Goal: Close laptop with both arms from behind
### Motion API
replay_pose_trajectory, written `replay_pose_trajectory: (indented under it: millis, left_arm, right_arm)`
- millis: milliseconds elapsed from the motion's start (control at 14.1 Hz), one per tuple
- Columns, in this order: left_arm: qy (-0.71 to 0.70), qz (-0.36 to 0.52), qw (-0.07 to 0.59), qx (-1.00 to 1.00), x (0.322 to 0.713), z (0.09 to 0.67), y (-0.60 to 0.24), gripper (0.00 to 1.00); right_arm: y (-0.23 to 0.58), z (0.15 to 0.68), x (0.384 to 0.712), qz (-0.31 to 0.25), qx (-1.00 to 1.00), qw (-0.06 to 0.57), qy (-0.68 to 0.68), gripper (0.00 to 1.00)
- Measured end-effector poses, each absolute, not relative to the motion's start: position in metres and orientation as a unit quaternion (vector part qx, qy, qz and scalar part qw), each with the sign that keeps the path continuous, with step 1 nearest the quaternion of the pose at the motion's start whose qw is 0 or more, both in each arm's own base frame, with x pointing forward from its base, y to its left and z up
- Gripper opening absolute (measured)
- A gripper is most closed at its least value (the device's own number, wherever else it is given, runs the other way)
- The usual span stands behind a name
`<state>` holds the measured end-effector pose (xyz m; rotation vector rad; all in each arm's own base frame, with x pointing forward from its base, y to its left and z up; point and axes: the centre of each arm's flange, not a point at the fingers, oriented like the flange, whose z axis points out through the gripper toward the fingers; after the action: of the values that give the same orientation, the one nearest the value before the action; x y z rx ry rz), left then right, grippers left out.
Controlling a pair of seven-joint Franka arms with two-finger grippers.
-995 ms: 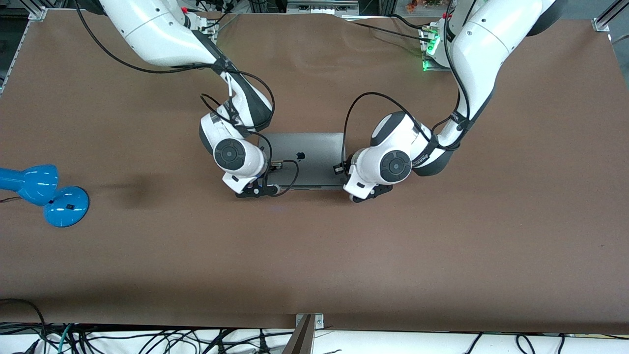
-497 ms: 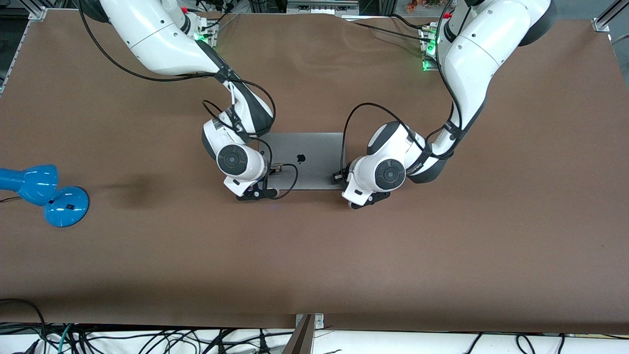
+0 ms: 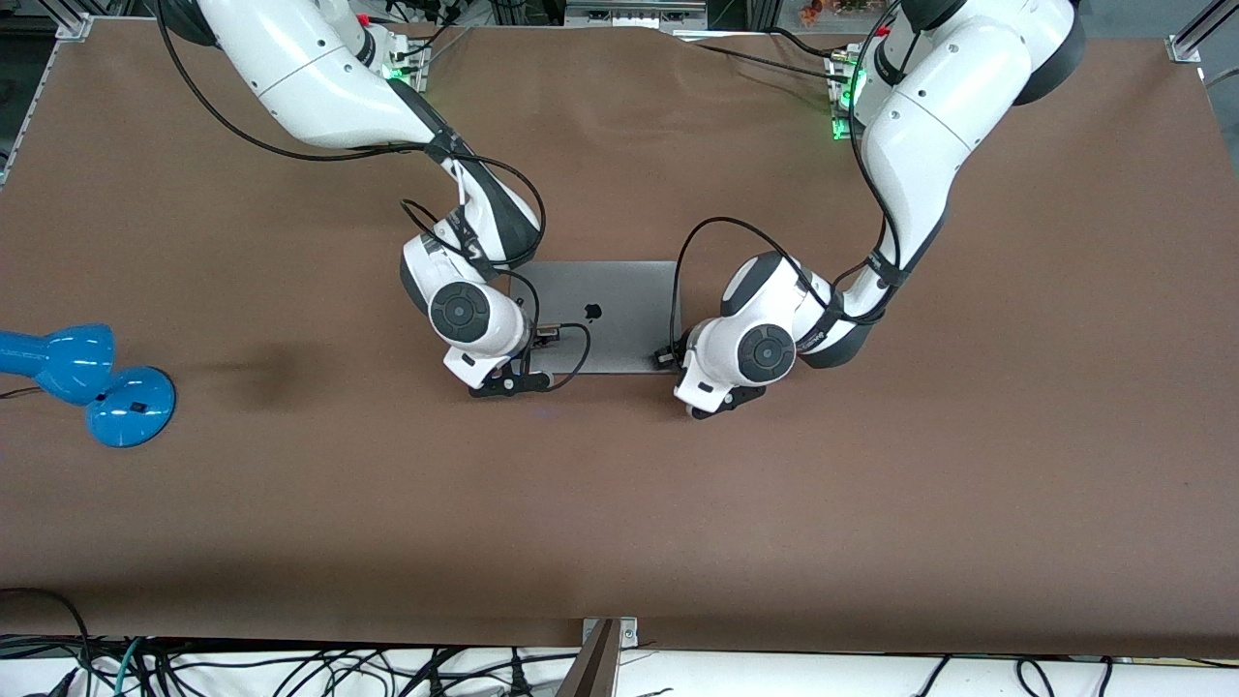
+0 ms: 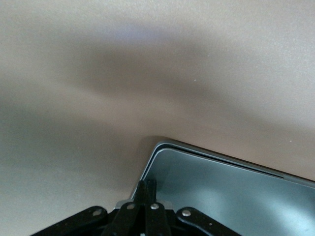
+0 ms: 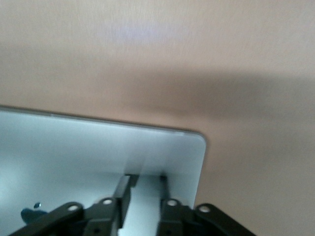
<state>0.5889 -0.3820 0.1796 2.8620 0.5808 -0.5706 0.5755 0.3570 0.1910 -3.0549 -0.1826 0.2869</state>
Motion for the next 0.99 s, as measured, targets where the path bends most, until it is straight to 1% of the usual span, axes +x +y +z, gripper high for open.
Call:
replay_pose_trajectory:
  millis: [71, 142, 213, 284, 355, 426, 497, 639, 710, 852, 923, 995]
  left_arm:
    - [0.194, -0.190, 0.082, 0.959, 0.589, 0.179, -0.383, 0.01]
    - [0.193, -0.189, 0.081, 0.959, 0.588, 0.179, -0.384, 0.01]
    - [0.193, -0.188, 0.081, 0.960, 0.588, 0.179, -0.385, 0.07]
    - [0.191, -0.186, 0.080, 0.960, 0.589, 0.180, -0.385, 0.16]
    - [0.187, -0.178, 0.077, 0.963, 0.591, 0.182, -0.384, 0.26]
    - [0.184, -0.170, 0.074, 0.965, 0.595, 0.184, -0.383, 0.35]
    - [0.184, -0.165, 0.075, 0.966, 0.598, 0.188, -0.381, 0.46]
    - [0.186, -0.157, 0.079, 0.967, 0.604, 0.197, -0.379, 0.63]
    - [0.186, -0.152, 0.081, 0.967, 0.606, 0.204, -0.378, 0.75]
    - [0.187, -0.148, 0.079, 0.968, 0.611, 0.220, -0.374, 0.93]
    - [0.186, -0.146, 0.077, 0.968, 0.612, 0.231, -0.371, 1.00]
    - [0.185, -0.145, 0.074, 0.969, 0.614, 0.244, -0.368, 1.00]
  right_arm:
    - [0.351, 0.193, 0.581, 0.090, -0.994, 0.030, -0.057, 0.48]
    - [0.343, 0.196, 0.588, 0.090, -0.994, 0.025, -0.053, 0.57]
    - [0.334, 0.201, 0.594, 0.093, -0.994, 0.020, -0.048, 0.69]
    - [0.324, 0.209, 0.601, 0.096, -0.994, 0.017, -0.042, 0.78]
    - [0.316, 0.220, 0.606, 0.097, -0.995, 0.015, -0.037, 0.87]
    - [0.309, 0.231, 0.609, 0.097, -0.995, 0.013, -0.032, 0.99]
    - [0.302, 0.243, 0.612, 0.096, -0.995, 0.011, -0.028, 1.00]
    - [0.286, 0.267, 0.619, 0.093, -0.995, 0.009, -0.017, 1.00]
    - [0.276, 0.277, 0.621, 0.095, -0.995, 0.006, -0.011, 1.00]
    - [0.255, 0.295, 0.626, 0.099, -0.995, -0.002, 0.004, 1.00]
    - [0.243, 0.303, 0.629, 0.097, -0.995, -0.006, 0.013, 1.00]
    - [0.233, 0.311, 0.631, 0.096, -0.995, -0.011, 0.020, 1.00]
